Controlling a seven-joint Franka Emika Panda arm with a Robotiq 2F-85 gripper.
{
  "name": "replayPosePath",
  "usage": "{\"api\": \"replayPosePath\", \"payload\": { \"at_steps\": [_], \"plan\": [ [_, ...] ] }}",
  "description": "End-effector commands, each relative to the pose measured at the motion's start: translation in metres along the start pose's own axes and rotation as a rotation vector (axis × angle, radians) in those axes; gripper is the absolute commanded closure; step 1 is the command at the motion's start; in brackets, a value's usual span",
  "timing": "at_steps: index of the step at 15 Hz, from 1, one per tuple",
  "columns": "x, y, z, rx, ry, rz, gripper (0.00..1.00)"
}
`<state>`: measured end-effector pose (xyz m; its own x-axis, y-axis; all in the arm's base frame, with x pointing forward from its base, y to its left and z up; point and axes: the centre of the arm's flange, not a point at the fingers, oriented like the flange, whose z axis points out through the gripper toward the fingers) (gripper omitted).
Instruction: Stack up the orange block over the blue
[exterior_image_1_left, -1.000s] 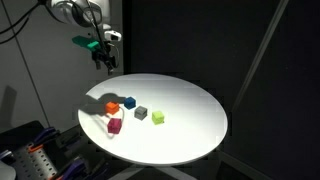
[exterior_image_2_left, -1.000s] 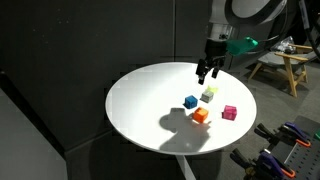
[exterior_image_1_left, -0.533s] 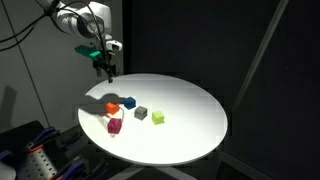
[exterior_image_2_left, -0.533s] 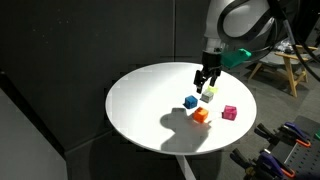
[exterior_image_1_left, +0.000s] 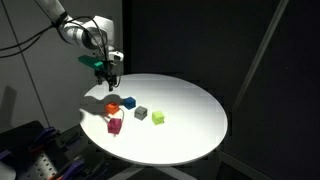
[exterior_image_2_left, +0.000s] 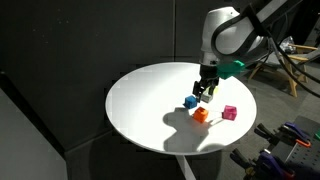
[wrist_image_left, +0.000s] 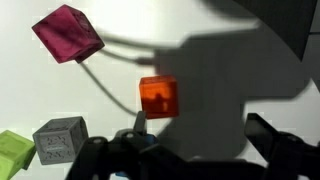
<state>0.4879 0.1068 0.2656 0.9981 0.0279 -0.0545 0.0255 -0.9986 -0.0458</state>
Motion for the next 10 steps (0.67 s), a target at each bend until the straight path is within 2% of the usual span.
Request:
{"api": "replayPosePath", "payload": {
  "at_steps": [1,10],
  "plan": [
    [0.014,0.004,0.015,-0.005,0.002,0.017,0.0],
    [0.032,0.013,0.055,-0.007,0.031,0.02,0.0]
  ]
}}
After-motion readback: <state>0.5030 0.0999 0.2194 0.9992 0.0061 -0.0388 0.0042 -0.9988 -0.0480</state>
